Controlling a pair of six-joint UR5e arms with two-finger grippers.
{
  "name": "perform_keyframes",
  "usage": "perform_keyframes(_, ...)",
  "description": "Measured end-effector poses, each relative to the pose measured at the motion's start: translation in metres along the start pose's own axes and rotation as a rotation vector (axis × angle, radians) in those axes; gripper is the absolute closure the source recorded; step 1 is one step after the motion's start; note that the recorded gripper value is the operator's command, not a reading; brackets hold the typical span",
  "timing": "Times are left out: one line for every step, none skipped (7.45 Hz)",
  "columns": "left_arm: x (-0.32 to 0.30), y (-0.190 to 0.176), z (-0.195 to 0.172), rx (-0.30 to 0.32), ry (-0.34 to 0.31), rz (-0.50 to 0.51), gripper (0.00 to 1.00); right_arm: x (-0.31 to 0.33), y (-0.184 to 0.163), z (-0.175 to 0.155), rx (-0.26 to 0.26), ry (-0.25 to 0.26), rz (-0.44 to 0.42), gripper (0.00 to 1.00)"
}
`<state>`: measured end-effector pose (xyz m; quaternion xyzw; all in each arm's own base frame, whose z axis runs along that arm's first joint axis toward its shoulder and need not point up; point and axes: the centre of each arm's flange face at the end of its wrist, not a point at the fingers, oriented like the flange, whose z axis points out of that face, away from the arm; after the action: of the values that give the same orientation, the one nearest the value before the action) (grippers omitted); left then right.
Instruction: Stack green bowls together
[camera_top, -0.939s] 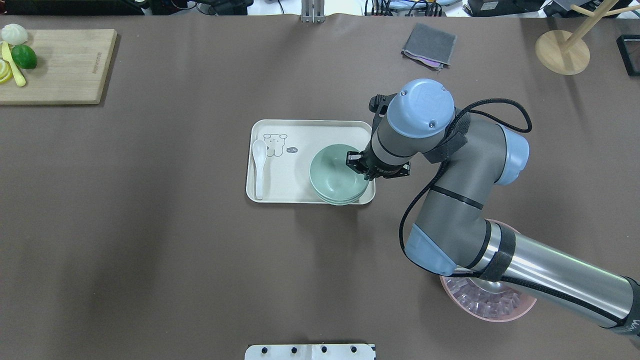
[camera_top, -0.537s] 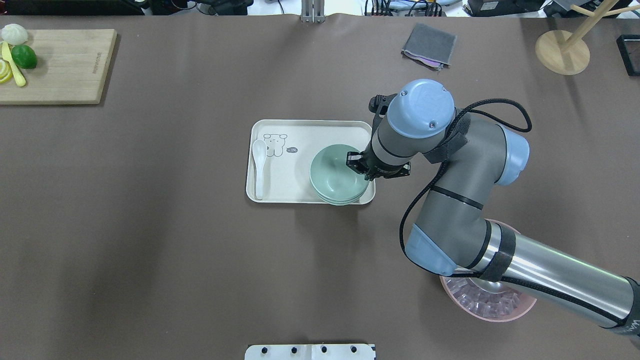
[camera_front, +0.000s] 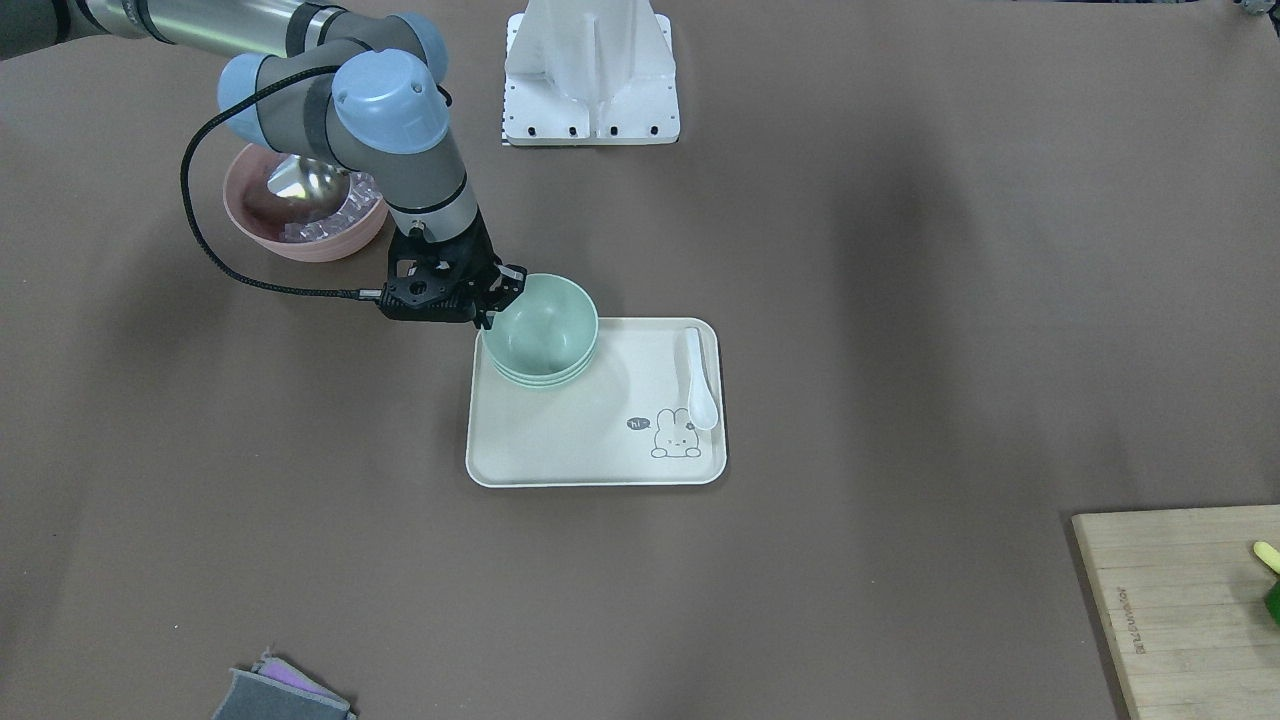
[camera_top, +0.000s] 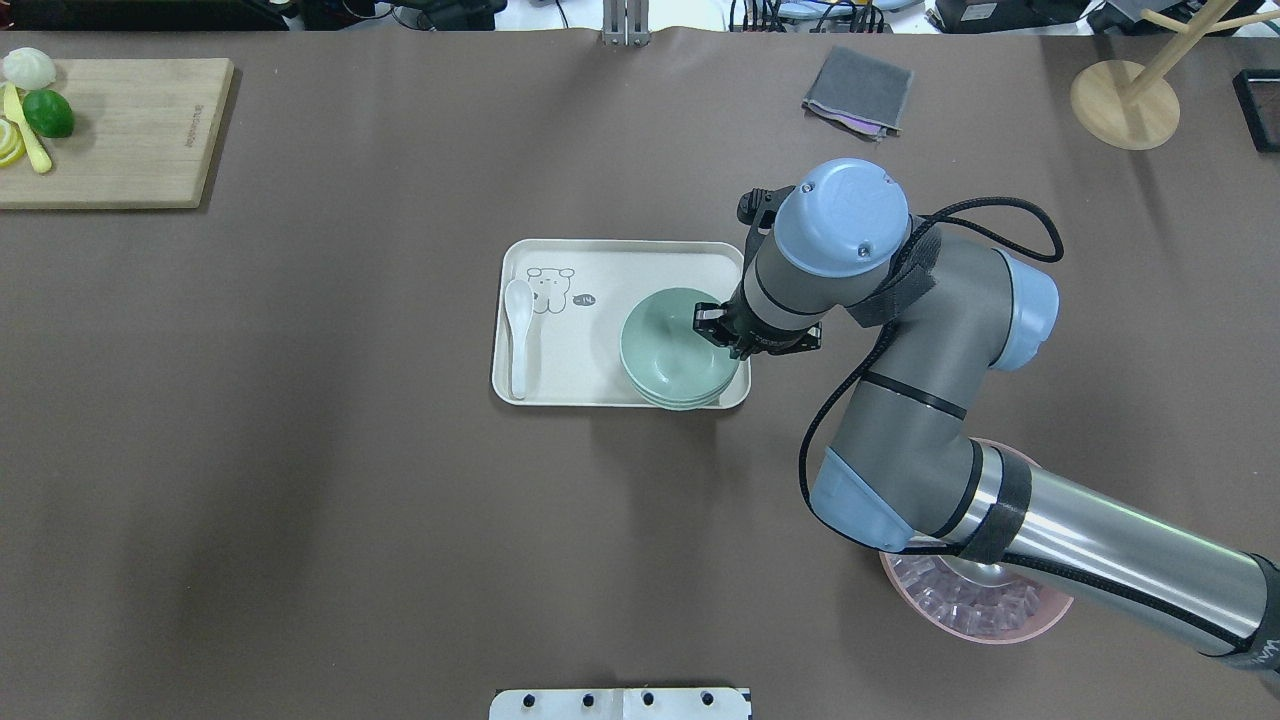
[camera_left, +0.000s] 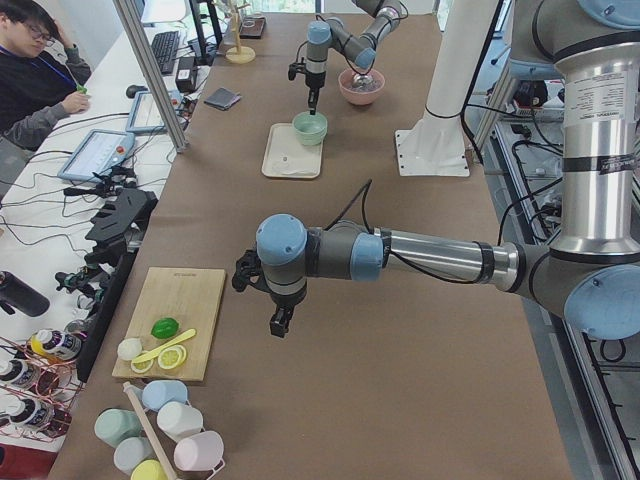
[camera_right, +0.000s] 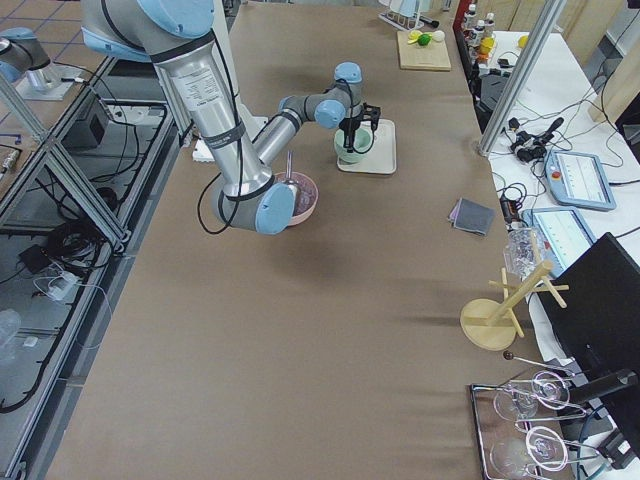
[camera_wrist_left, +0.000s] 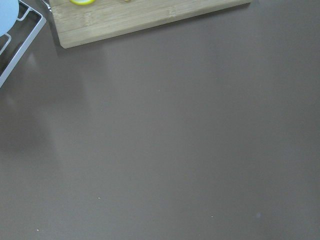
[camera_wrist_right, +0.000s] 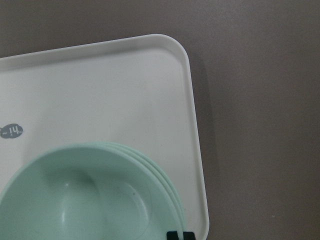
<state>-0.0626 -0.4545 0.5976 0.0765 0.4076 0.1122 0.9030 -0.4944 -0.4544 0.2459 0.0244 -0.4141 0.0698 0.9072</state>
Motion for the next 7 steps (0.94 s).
perform_keyframes(0.000,0.000,0.000,0.000,0.000,0.001,0.02,0.001,-0.001,0.000,0.010,0.003,-0.023,0.00)
perform_keyframes(0.000,-0.001,0.000,0.000,0.000,0.001,0.02,0.001,-0.002,-0.001,0.029,0.007,-0.035,0.00)
perform_keyframes(0.001,-0.001,0.000,0.001,0.000,0.002,0.02,0.001,-0.004,-0.002,0.041,0.009,-0.040,0.00)
perform_keyframes(0.000,0.000,0.000,0.001,-0.001,0.001,0.02,0.001,-0.005,-0.004,0.047,0.009,-0.042,0.00)
perform_keyframes(0.000,0.000,0.000,0.000,0.000,0.000,0.02,0.002,-0.007,-0.006,0.052,0.009,-0.040,0.00)
perform_keyframes(-0.001,0.000,0.000,-0.001,-0.001,-0.003,0.02,0.006,-0.015,-0.010,0.060,0.009,-0.031,0.00)
perform_keyframes(-0.001,0.000,0.001,-0.003,-0.001,-0.007,0.02,0.015,-0.029,-0.017,0.071,0.010,-0.022,0.00)
